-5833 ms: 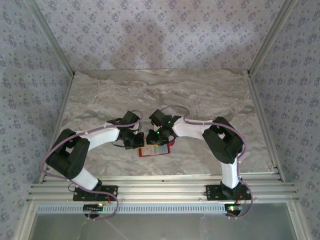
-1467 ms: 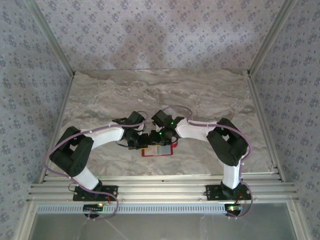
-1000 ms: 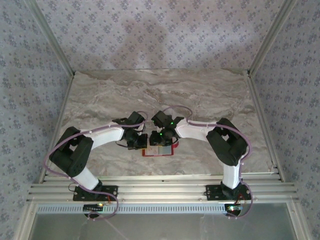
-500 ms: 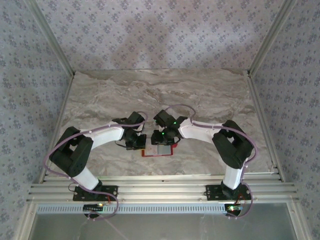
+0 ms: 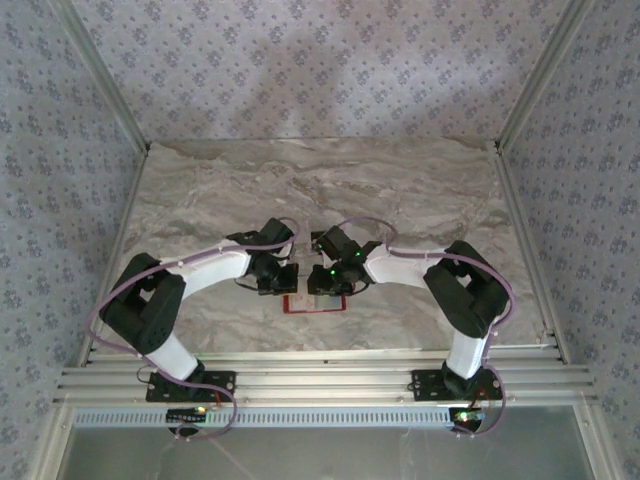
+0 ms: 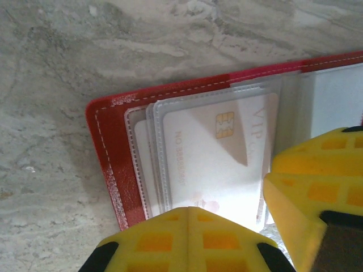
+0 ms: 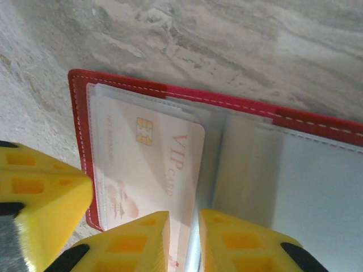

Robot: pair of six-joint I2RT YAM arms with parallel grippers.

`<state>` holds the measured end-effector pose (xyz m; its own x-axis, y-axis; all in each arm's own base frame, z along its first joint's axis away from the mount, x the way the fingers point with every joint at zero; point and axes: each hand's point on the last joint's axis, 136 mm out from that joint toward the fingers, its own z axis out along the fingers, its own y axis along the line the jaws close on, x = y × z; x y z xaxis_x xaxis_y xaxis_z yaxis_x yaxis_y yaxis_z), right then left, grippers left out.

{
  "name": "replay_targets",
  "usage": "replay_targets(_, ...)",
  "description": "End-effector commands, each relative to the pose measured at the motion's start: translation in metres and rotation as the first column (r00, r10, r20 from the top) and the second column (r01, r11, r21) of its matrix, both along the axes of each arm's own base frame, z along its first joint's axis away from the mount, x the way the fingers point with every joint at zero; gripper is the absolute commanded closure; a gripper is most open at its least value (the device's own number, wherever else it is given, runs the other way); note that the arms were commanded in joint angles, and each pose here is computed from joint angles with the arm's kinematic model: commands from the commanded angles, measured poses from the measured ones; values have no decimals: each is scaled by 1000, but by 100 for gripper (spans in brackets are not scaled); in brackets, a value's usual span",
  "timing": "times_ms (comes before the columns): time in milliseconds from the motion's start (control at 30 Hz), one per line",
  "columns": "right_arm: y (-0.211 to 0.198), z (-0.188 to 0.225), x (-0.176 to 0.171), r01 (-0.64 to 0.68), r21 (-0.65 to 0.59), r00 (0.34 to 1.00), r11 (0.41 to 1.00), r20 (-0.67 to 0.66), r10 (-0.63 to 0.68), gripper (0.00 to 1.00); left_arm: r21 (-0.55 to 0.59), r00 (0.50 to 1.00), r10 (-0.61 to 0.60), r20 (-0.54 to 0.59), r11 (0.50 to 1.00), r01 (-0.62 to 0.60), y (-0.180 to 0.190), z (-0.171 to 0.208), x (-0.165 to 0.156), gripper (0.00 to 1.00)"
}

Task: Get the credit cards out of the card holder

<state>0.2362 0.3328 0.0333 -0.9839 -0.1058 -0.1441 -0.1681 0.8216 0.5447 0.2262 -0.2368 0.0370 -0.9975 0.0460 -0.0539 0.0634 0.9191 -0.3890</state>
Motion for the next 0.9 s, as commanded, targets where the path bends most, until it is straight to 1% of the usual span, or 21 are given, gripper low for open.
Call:
replay_targets(0, 4, 8, 3, -10, 53, 1000, 999, 12, 9, 79, 27, 1000, -12, -8, 1000, 12, 0, -5, 1, 100)
replay_targets(133, 3, 4, 1, -9, 52, 1000, 999, 0, 9, 80, 50, 1000, -16, -24, 999, 17, 4, -15, -2, 100)
replay_targets(267, -3, 0, 3, 7, 22, 1000, 1000, -6, -7, 80, 69, 999, -18, -37, 997, 20, 7, -22, -5, 100)
replay_targets(367, -9, -4, 4, 19, -14, 1000, 1000, -9, -19, 80, 80, 999, -19, -40, 997, 22, 9, -25, -6, 100)
replay_targets(533, -9, -5, 2, 19, -23, 1000, 1000, -15, -19, 80, 84, 999, -17, -43, 996, 20, 11, -26, -7, 100)
replay_targets(733, -1, -6, 0, 7, 10, 999, 1000, -35, -7, 79, 77, 999, -15, -45, 997, 19, 10, -25, -8, 100)
replay_targets(867, 7, -8, -1, 6, 66, 998, 998, -57, -2, 81, 68, 999, -16, -43, 998, 19, 8, -24, -7, 100)
